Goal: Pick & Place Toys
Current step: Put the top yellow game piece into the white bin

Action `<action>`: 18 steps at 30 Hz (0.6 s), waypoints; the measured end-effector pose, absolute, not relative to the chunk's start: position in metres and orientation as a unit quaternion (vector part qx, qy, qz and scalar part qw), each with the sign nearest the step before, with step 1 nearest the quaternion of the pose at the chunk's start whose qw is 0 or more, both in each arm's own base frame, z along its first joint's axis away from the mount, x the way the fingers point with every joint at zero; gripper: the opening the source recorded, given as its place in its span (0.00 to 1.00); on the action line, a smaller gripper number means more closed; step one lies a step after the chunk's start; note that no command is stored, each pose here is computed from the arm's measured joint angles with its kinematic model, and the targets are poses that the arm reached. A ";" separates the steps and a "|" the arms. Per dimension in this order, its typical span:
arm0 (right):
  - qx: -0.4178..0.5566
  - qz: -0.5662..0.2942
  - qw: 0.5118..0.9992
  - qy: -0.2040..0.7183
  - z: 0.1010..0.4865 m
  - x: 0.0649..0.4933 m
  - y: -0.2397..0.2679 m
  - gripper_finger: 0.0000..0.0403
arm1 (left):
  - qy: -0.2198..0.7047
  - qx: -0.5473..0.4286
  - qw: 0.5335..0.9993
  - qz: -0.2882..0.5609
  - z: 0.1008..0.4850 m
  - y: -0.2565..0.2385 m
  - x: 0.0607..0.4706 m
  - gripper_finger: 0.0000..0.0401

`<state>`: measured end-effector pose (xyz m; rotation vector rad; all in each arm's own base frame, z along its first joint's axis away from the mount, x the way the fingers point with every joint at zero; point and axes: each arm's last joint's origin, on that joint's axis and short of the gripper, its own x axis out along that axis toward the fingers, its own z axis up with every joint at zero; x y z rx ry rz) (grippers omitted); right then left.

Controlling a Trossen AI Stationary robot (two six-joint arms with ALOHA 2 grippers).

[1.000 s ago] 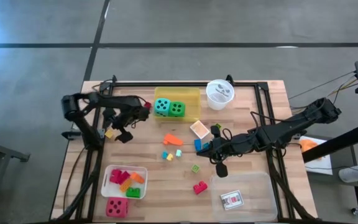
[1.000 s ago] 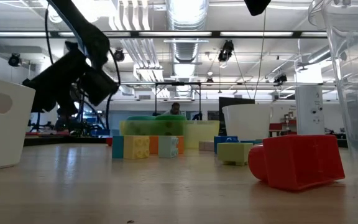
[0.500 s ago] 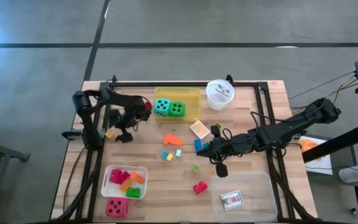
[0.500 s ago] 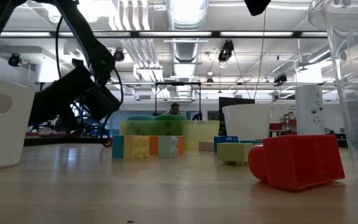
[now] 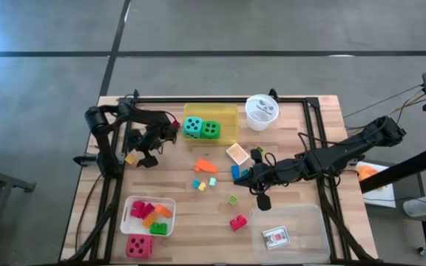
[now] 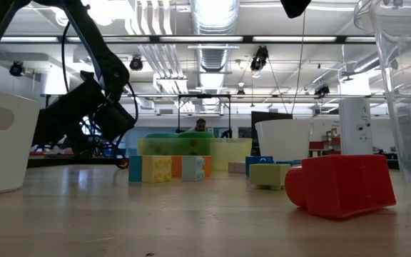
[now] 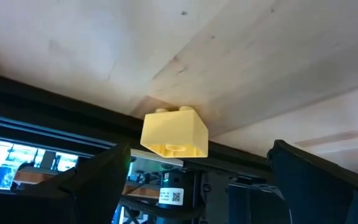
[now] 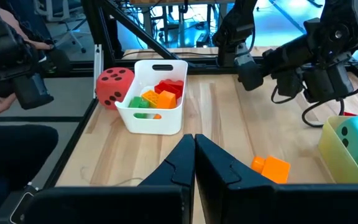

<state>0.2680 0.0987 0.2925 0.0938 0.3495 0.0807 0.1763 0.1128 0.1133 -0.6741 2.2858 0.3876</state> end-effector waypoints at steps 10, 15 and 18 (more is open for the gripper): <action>0.046 0.040 0.983 0.174 0.293 0.268 0.099 0.02 | 0.888 -0.290 0.331 0.136 0.104 0.113 0.174 0.93; 0.047 0.040 0.983 0.174 0.293 0.268 0.099 0.02 | 0.892 -0.303 0.315 0.116 0.096 0.112 0.174 0.89; 0.047 0.040 0.983 0.174 0.293 0.268 0.099 0.02 | 0.890 -0.309 0.315 0.112 0.096 0.112 0.174 0.85</action>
